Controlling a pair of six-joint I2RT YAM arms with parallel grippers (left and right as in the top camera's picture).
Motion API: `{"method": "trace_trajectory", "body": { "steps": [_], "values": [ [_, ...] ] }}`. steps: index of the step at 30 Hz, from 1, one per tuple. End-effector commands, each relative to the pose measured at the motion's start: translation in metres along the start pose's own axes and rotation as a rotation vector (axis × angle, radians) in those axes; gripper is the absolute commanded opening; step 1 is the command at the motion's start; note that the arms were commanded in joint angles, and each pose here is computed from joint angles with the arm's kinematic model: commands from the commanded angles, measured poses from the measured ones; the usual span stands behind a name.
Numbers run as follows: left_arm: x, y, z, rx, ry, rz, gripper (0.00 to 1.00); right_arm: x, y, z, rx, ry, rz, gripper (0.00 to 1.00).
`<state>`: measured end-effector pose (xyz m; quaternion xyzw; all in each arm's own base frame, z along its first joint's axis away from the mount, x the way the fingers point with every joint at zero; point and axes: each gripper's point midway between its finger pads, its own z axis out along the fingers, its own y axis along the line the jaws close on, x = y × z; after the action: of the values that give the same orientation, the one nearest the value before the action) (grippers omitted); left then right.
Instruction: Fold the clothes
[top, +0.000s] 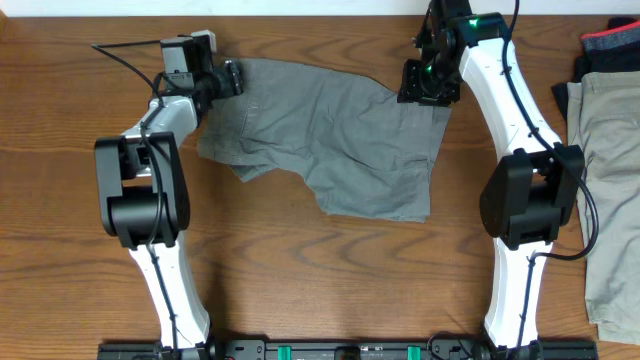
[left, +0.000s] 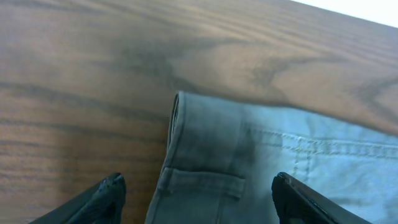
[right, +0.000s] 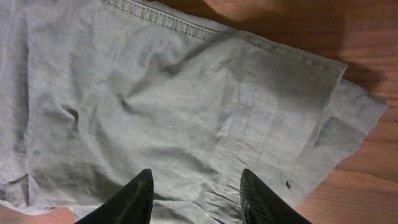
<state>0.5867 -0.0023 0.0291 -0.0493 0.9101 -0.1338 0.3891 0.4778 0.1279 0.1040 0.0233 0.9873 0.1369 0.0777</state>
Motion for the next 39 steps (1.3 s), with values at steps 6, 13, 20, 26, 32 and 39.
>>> {"method": "trace_trajectory", "body": {
  "steps": [6, 13, 20, 26, 32, 39],
  "values": [
    [0.008, 0.001, 0.007, 0.018, 0.03, -0.015, 0.55, 0.007, 0.003, 0.004, -0.003, 0.028, 0.002, 0.4],
    [-0.013, -0.011, -0.015, 0.137, 0.001, -0.025, 0.29, 0.01, 0.001, 0.004, 0.008, 0.04, 0.006, 0.38],
    [-0.055, 0.005, -0.069, 0.102, -0.065, -0.046, 0.29, 0.005, -0.009, 0.003, 0.05, 0.017, 0.009, 0.38],
    [-0.022, 0.019, -0.093, 0.059, 0.1, -0.138, 0.29, -0.001, -0.031, -0.001, 0.088, 0.001, 0.043, 0.41],
    [0.053, 0.01, -0.112, 0.048, 0.41, -0.23, 0.34, 0.0, -0.044, -0.004, 0.092, 0.014, 0.076, 0.38],
    [0.1, -0.018, -0.129, 0.071, 0.622, -0.144, 0.21, 0.013, -0.044, 0.002, 0.092, 0.068, 0.181, 0.01]
  ]
}}
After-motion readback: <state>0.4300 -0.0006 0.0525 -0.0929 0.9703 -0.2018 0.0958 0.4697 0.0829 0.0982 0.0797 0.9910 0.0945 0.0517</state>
